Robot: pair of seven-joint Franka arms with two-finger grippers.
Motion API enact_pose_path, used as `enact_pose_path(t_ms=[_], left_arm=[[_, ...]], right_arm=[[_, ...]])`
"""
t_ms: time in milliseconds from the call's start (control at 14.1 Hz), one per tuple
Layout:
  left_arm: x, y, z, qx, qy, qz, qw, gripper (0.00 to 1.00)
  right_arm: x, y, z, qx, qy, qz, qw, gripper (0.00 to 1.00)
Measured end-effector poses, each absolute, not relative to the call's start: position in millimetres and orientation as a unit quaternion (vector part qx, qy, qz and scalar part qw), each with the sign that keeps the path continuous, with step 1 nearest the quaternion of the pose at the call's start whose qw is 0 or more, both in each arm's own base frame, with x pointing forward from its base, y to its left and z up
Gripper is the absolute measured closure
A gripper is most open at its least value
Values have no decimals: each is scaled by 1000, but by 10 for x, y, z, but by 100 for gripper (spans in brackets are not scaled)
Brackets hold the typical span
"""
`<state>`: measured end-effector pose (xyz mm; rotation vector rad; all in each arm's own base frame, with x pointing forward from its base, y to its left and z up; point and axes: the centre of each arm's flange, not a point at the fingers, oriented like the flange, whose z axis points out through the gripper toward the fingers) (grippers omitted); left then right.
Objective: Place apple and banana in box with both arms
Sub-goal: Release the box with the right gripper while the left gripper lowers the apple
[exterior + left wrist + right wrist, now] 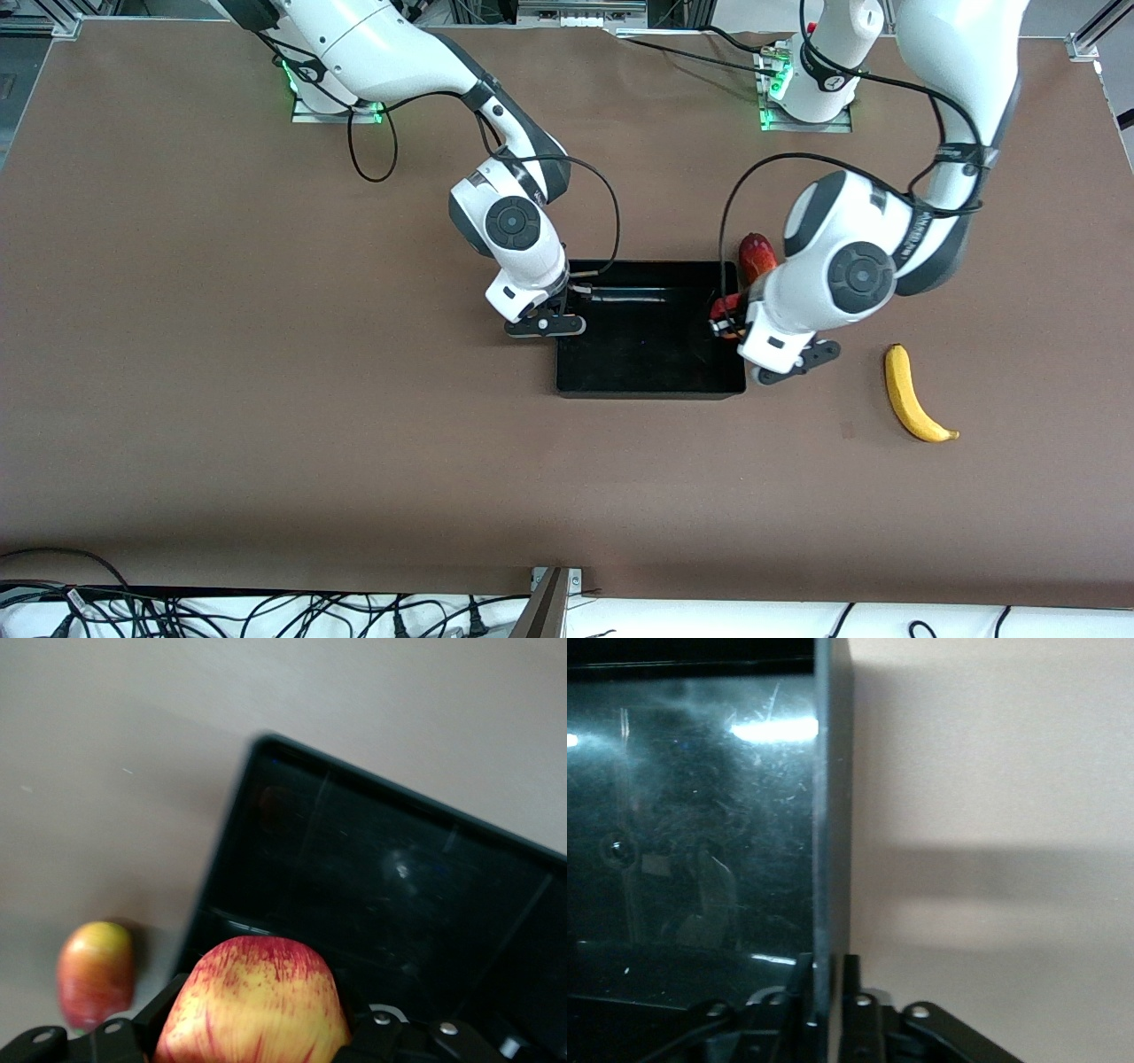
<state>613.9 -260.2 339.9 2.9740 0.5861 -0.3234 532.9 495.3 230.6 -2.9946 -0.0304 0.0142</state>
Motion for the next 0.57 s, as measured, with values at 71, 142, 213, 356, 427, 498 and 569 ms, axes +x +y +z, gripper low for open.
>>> enact_pose_path(t_ms=[71, 142, 213, 356, 427, 498, 569], left_arm=[[6086, -2773, 3359, 975, 186, -105, 52, 31], [6036, -2939, 3302, 976, 184, -103, 56, 31], [5994, -3079, 3228, 976, 186, -97, 56, 31], [5893, -3329, 2996, 976, 194, -89, 50, 31], [5842, -3414, 2872, 975, 198, -88, 47, 31], [5790, -3477, 2756, 974, 202, -89, 45, 31], [5745, -3534, 2658, 973, 209, -90, 46, 31]], right_arm=[[5322, 4980, 2328, -997, -12, 3, 75, 63], [5336, 4990, 2361, -997, -12, 0, 77, 54], [5382, 4969, 2414, -997, -9, -4, 79, 43], [5602, 4737, 2629, -997, 10, -3, 71, 22], [5734, 4554, 2783, -998, 22, 1, 66, 11], [5858, 4353, 2957, -998, 32, 5, 61, 2], [5969, 4144, 3146, -997, 41, 9, 58, 0]])
